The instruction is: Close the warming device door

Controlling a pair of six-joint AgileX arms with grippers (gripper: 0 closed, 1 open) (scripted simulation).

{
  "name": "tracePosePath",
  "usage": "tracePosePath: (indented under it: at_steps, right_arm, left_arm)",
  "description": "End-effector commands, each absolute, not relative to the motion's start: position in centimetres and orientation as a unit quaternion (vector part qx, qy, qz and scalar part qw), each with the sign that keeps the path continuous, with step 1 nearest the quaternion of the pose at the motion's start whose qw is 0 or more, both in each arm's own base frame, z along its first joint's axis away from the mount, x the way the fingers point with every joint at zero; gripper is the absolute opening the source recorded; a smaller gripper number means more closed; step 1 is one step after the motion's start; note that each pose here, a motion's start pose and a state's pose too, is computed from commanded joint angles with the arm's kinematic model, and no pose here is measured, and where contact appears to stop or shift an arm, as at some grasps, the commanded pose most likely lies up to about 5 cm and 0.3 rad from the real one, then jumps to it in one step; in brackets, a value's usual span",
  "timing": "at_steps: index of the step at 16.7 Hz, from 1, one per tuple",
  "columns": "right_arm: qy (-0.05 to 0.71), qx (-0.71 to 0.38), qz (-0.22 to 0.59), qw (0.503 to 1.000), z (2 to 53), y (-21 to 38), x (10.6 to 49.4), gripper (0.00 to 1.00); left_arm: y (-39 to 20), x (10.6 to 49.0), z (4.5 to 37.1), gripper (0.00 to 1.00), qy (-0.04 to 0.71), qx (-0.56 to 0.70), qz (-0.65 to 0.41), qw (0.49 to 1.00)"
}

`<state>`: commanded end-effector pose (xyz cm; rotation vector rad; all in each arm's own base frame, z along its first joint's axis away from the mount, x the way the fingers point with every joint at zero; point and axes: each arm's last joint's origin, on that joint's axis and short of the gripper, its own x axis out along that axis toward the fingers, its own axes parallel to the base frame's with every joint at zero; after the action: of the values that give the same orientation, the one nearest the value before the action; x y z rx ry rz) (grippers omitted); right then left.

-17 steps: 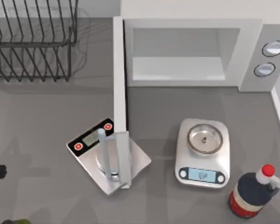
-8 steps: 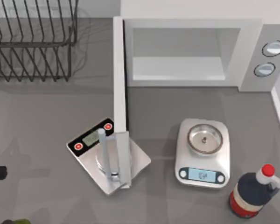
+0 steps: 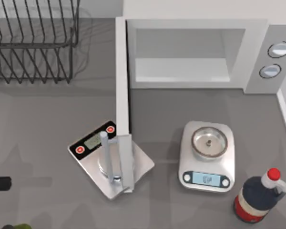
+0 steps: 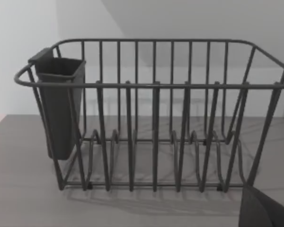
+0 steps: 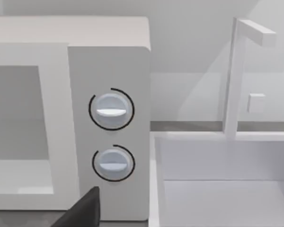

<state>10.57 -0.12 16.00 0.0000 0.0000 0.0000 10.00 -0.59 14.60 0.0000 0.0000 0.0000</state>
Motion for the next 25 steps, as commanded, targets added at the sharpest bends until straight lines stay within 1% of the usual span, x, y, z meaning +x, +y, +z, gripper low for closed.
tracePosePath:
  at_steps: [3,6,10,15,18,20,25]
  right_arm:
    - [0.000,0.000,0.000,1.000,16.0,-0.1,10.6,1.00]
    - [0.000,0.000,0.000,1.000,16.0,-0.1,10.6,1.00]
    - [0.000,0.000,0.000,1.000,16.0,-0.1,10.6,1.00]
    - [0.000,0.000,0.000,1.000,16.0,-0.1,10.6,1.00]
    - [0.000,0.000,0.000,1.000,16.0,-0.1,10.6,1.00]
    - [0.000,0.000,0.000,1.000,16.0,-0.1,10.6,1.00]
    - [0.000,0.000,0.000,1.000,16.0,-0.1,10.6,1.00]
  left_arm:
    - [-0.6,9.9,15.0,0.00,0.002,-0.003,-0.001,1.000]
    - [-1.1,9.7,16.5,0.00,0.035,-0.022,-0.010,0.999]
    - [-2.3,10.4,19.8,0.00,0.130,-0.048,-0.025,0.990]
    - [-5.7,13.9,23.3,0.00,0.273,-0.042,-0.026,0.961]
    - [-8.5,16.3,24.1,0.00,0.337,-0.021,-0.019,0.941]
    - [-10.2,17.5,24.3,0.00,0.363,-0.008,-0.014,0.931]
    - [-11.8,18.6,24.4,0.00,0.383,0.004,-0.009,0.924]
